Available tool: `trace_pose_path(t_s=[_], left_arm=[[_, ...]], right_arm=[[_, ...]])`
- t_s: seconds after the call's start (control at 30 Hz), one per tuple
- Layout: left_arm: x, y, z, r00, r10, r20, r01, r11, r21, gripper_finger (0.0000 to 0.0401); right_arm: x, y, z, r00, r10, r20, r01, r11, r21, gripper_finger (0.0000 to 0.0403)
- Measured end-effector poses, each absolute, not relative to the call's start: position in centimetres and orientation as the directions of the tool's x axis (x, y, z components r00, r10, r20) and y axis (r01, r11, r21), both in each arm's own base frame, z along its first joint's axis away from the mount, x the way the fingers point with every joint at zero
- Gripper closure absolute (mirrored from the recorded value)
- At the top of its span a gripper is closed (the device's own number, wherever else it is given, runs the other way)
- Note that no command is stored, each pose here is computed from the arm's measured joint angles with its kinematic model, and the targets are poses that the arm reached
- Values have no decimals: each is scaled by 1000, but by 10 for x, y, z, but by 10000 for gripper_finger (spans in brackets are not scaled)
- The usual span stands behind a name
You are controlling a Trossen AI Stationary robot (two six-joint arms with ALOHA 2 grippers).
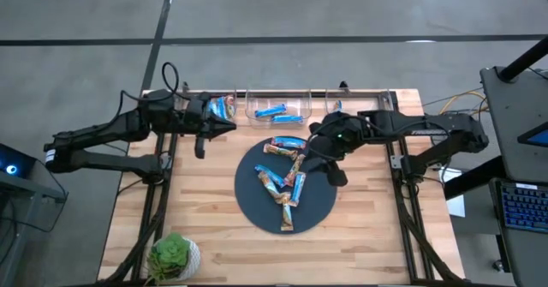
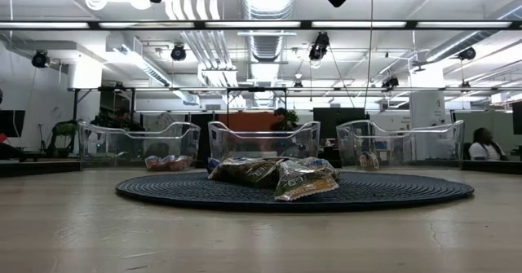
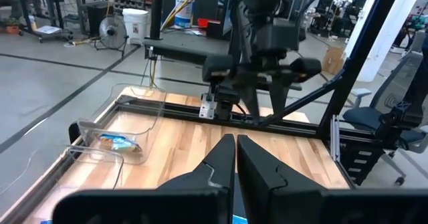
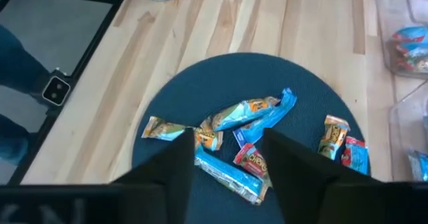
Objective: Pick and place Granola Bars by type
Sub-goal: Put the yellow granola bar into the right transparent bin
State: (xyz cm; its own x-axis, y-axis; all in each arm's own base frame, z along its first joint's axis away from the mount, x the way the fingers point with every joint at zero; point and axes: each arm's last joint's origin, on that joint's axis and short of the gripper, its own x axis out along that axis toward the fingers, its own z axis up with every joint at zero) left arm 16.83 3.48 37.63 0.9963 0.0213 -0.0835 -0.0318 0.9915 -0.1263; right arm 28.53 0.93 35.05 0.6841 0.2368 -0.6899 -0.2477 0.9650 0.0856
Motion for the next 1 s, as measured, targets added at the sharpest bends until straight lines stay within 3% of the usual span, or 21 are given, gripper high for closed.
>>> trace_pose_path(t_s=[0.2,0.37,1.0], left_arm=[[167,34,377,997,21,-80,-31,992,-126,401],[167,35,375,994,31,-104,-45,991,-130,401],[167,36,372,990,57,-126,-73,990,-124,401]], right_arm=[[292,9,343,665,237,-708,-264,962,73,168],[293,9,342,661,237,-712,-322,946,15,142],[304,12,328,622,242,-745,-459,883,-96,155]])
